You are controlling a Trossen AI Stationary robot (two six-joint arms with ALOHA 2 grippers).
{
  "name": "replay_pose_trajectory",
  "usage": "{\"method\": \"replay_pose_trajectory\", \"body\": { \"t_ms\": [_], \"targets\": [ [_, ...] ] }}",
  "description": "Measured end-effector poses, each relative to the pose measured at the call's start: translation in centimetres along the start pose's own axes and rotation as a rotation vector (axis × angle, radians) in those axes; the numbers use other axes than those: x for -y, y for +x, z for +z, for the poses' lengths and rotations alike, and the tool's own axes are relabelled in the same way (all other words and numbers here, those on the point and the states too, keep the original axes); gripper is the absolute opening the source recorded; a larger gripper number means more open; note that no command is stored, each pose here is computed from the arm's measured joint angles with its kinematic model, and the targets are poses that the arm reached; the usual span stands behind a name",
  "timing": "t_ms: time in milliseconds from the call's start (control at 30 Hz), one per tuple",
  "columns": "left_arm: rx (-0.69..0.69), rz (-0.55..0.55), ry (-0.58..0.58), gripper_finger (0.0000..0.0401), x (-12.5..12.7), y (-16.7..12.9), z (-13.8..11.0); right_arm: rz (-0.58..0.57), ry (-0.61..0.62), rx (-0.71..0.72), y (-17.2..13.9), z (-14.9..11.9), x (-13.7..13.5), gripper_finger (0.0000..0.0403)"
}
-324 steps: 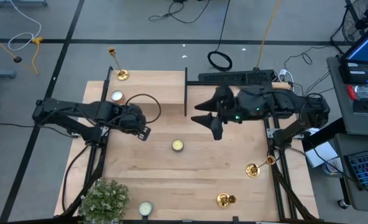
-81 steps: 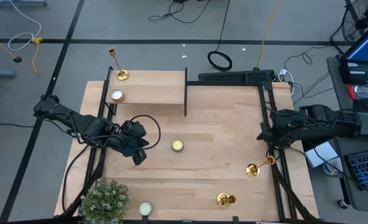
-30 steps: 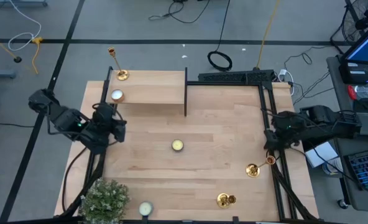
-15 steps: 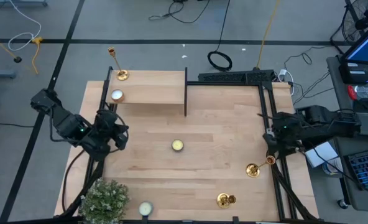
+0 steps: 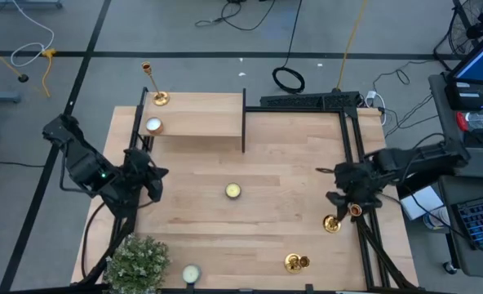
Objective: Pick & Place candle stick holders
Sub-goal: Put the top gold candle holder on the shelf
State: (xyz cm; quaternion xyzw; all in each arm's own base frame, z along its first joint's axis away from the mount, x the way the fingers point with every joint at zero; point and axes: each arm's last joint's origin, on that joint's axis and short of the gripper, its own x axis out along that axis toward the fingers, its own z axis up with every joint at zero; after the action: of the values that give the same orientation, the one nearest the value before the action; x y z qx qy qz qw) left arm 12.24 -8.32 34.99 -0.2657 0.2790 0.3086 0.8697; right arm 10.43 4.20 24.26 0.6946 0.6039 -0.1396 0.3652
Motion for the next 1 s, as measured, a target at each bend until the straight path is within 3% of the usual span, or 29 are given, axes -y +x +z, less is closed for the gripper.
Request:
{"method": "replay_pose_trajectory", "body": {
  "t_ms": [267, 633, 1000],
  "targets": [
    [0.005, 0.013, 0.020, 0.0003, 0.5, 0.3, -0.4, -0.035, -0.002, -0.041, 2.0, 0.2, 0.1, 0.0233],
    [0.025, 0.018, 0.027, 0.0003, 0.7, 0.4, -0.5, -0.007, -0.015, 0.019, 3.5, 1.6, 0.6, 0.0155],
    [0.029, 0.016, 0.019, 0.0003, 0.8, 0.4, -0.5, 0.026, -0.026, 0.005, 4.4, 2.5, 0.7, 0.0116]
  ]
}}
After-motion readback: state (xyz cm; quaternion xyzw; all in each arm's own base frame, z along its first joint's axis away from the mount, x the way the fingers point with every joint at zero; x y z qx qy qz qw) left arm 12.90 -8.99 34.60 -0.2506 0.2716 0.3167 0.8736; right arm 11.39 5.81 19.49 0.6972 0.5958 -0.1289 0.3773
